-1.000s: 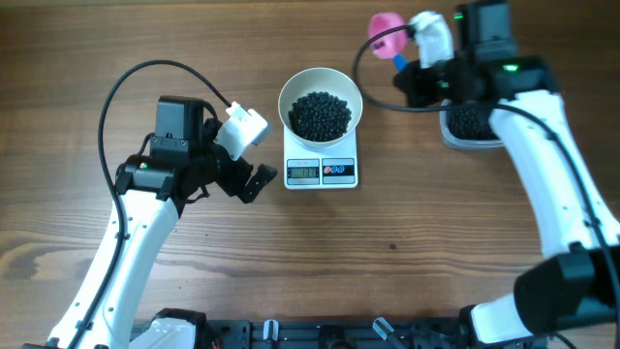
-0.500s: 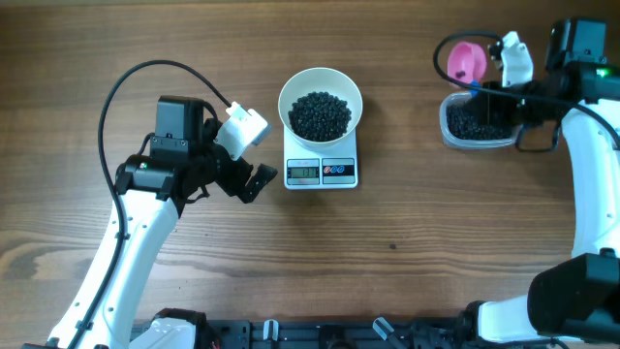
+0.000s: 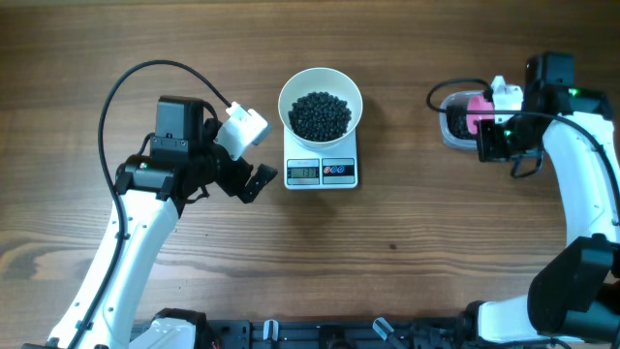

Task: Scoop item into bowl and weigh 150g on scale
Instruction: 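Return the scoop into the bean tub with the right gripper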

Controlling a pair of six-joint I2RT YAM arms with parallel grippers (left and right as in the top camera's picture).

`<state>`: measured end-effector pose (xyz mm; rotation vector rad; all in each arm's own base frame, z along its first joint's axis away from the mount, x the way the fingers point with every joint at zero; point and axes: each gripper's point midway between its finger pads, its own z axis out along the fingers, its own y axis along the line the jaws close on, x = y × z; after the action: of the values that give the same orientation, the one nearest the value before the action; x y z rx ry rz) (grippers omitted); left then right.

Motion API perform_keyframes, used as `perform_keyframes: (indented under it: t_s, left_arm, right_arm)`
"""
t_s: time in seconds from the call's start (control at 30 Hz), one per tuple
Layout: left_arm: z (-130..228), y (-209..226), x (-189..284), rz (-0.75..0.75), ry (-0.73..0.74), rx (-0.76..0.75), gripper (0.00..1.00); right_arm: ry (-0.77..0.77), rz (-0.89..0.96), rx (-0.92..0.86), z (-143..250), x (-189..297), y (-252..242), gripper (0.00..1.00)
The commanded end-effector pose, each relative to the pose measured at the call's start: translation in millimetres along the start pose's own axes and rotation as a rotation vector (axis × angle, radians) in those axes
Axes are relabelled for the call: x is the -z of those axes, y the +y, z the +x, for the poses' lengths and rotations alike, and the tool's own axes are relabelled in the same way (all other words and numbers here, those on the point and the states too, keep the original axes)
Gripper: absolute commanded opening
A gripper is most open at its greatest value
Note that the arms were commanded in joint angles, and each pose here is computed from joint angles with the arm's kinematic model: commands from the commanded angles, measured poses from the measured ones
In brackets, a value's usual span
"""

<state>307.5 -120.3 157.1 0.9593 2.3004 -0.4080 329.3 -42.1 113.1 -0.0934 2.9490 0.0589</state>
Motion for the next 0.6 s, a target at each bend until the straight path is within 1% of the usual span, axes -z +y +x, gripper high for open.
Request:
perform_keyframes:
  t_s: [0.0, 0.17, 0.37, 0.57]
  left_arm:
    - [2, 1, 0, -0.005, 0.001, 0.015, 1.00]
    - [2, 1, 0, -0.005, 0.001, 0.014, 1.00]
    - [2, 1, 0, -0.005, 0.001, 0.015, 1.00]
    - [2, 1, 0, -0.005, 0.001, 0.015, 1.00]
  right_arm:
    - [0.013, 0.131, 0.014, 3, -6, -23, 0.04]
    - [0.042, 0.162, 0.072, -1, -24, -32, 0.04]
    - [0.093, 0.165, 0.062, 0, -51, -37, 0.04]
    - [0.118, 0.063, 0.061, 7, -55, -19, 0.04]
